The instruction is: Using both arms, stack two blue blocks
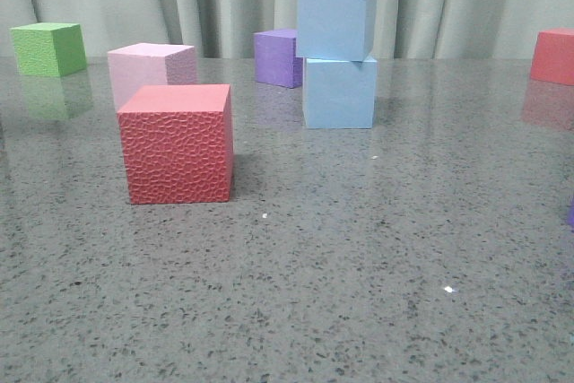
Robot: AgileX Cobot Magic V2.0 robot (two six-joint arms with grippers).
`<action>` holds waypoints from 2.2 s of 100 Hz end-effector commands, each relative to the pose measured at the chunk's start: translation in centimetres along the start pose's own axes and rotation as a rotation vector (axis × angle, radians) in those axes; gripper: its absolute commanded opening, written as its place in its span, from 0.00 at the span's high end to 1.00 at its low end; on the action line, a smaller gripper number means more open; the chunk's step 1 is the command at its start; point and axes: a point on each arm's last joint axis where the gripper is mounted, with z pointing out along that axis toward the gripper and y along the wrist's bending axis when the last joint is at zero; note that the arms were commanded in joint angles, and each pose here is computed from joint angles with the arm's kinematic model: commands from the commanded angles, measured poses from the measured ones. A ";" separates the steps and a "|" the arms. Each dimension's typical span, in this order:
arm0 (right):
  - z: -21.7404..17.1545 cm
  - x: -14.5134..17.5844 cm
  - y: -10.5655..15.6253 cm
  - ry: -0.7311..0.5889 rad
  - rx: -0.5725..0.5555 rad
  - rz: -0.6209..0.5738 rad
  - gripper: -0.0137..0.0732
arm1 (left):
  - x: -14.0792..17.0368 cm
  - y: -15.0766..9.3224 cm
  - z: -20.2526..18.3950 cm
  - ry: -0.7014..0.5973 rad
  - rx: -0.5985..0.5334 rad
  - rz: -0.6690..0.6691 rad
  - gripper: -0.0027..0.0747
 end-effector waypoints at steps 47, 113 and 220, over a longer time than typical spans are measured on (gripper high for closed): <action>-0.8 -0.8 0.0 -0.071 -0.013 -0.002 0.16 | 12.8 1.5 -4.0 -0.121 0.034 -0.093 0.27; -0.8 -0.8 0.1 -0.067 -0.027 0.007 0.16 | 17.1 1.6 -3.2 -0.059 0.038 -0.136 0.27; -0.8 -0.8 0.2 -0.068 -0.028 0.008 0.98 | 16.9 1.6 -3.2 -0.084 0.044 -0.136 0.99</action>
